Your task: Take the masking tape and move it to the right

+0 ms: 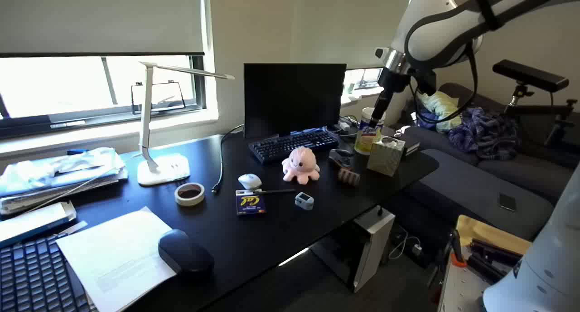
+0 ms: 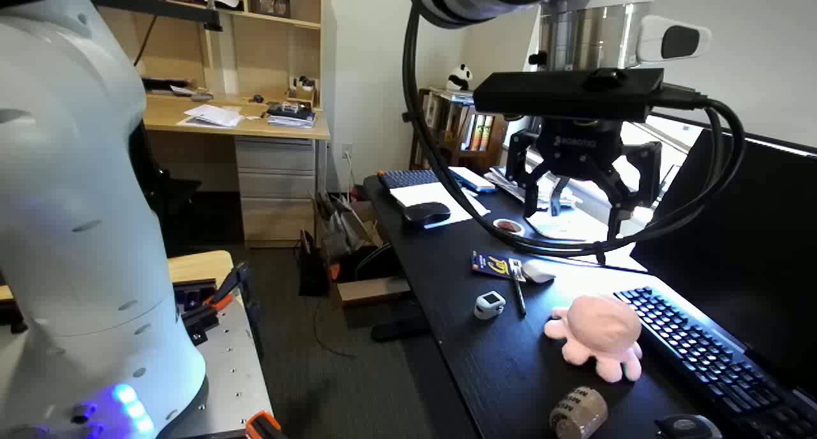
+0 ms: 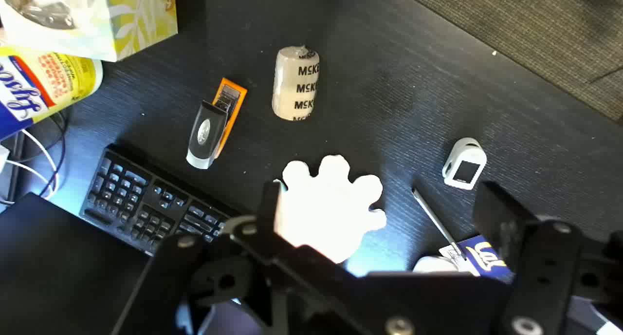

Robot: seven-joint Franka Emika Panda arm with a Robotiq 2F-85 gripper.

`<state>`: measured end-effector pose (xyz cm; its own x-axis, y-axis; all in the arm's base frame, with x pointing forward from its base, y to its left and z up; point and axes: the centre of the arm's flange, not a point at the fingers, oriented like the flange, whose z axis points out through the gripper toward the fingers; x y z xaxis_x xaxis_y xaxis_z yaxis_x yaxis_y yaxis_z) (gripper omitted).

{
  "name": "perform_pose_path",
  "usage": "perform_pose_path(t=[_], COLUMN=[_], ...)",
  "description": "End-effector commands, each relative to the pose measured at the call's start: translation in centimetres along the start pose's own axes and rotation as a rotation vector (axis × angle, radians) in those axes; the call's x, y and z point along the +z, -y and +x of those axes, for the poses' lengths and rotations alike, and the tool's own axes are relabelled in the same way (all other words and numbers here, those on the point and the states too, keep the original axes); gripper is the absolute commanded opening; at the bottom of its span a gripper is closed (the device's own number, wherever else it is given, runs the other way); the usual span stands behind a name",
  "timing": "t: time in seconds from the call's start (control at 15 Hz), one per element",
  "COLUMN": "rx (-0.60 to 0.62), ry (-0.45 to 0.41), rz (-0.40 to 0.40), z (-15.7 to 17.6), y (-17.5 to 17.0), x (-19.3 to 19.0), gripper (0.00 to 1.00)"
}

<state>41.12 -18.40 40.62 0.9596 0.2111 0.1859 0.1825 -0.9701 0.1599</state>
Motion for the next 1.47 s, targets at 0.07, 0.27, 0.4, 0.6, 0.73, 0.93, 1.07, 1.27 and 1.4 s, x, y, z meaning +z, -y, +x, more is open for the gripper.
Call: perform_pose_path(t=[0.07, 0.27, 0.4, 0.6, 0.73, 0.93, 1.07, 1.27, 1.4], rx=[-0.003, 0.021, 0.063, 0.132, 0.173, 0.249, 0.295, 0.285, 0.281], ry=[0.003, -0.008, -0.003, 0.036, 0.06, 0.064, 0.063, 0.075, 0.058], rz=[-0.008, 0.037, 0.065, 0.068, 0.046, -0.003, -0.026, 0.039, 0.021], z=[0.4, 3.9, 8.3, 14.8, 18.8, 24.8, 28.6, 32.0, 28.7], y=[0.1, 1.5, 3.6, 7.7, 10.6, 14.1, 15.7, 17.1, 17.7], x=[0.0, -0.3, -0.5, 0.2, 1.1, 3.0, 4.5, 5.9, 6.0], gripper=[1.0, 1.0, 1.0, 1.0, 1.0, 1.0, 1.0, 1.0, 1.0])
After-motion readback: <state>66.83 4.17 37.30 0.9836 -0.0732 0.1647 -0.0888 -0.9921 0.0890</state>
